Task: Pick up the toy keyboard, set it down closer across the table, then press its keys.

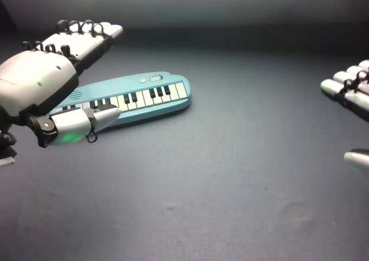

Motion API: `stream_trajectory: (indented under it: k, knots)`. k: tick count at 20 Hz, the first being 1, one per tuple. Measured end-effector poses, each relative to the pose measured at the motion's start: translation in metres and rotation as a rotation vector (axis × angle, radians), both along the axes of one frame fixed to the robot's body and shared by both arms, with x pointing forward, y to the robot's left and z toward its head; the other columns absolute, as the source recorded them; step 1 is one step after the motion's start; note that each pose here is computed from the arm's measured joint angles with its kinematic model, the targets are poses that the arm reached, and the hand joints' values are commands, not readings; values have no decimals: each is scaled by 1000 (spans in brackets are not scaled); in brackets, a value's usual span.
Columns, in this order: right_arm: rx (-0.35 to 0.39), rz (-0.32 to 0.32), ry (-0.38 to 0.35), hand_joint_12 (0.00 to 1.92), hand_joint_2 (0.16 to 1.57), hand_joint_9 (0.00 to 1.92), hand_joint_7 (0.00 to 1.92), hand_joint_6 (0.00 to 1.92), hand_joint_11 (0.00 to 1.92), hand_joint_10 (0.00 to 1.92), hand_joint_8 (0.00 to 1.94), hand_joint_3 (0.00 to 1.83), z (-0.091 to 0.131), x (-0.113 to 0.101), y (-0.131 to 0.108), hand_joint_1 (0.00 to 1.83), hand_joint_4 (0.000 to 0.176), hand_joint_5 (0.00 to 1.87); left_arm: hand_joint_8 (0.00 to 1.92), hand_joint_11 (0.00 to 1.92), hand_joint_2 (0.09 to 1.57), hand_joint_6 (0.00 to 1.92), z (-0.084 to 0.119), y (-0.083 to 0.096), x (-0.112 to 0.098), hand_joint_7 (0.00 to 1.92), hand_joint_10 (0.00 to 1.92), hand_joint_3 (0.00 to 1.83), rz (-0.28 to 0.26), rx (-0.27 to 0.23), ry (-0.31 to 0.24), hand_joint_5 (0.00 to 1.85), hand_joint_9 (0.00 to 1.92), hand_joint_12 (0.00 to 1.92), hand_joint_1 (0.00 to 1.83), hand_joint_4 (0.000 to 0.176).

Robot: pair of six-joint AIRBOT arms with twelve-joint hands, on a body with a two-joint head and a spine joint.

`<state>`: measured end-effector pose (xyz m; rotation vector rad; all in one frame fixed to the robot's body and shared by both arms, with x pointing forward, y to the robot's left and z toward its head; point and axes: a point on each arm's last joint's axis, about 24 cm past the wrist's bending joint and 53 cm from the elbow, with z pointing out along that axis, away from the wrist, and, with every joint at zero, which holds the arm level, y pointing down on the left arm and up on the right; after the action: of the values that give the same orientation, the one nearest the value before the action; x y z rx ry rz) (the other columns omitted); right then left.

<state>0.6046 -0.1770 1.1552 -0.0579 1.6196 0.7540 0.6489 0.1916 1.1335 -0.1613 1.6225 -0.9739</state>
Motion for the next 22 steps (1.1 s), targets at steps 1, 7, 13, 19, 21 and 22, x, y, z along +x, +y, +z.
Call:
stream_trajectory:
  k: [1, 7, 13, 19, 21, 22]
  knots:
    - [12, -3, -21, 0, 1409, 0, 0, 0, 0, 0, 0, 16, 7, 1, 0, 167, 0, 0, 0, 0, 1259, 0, 0, 2, 1, 0, 0, 21, 7, -4, 2, 0, 0, 0, 600, 0]
    - [24, -10, -40, 0, 1402, 0, 0, 0, 0, 0, 0, 1, 12, 2, -2, 299, 0, 0, 0, 0, 1289, 0, -8, 8, 12, 0, 0, 23, 27, 20, 28, 0, 0, 0, 555, 0]
    - [29, -25, -32, 0, 1403, 0, 0, 0, 0, 0, 0, 1, 11, 3, -6, 304, 0, 0, 0, 0, 1292, 0, -29, 11, 57, 0, 0, 15, 114, 110, 95, 0, 0, 0, 581, 0]
    - [21, -29, -14, 0, 1404, 0, 0, 0, 0, 0, 0, 1, 6, 3, -7, 317, 0, 0, 0, 0, 1237, 0, -82, 18, 79, 0, 0, 0, 176, 182, 265, 0, 0, 0, 639, 0]
    - [18, -30, -12, 0, 1404, 0, 0, 0, 0, 0, 0, 1, 5, 3, -8, 318, 0, 0, 0, 0, 1236, 0, -85, 17, 86, 0, 0, 0, 186, 222, 273, 0, 0, 0, 641, 0]
    - [19, -31, -9, 0, 1404, 0, 0, 0, 0, 0, 0, 1, 4, 3, -8, 318, 0, 0, 0, 0, 1236, 0, -86, 15, 89, 0, 0, 0, 191, 233, 276, 0, 0, 0, 641, 0]
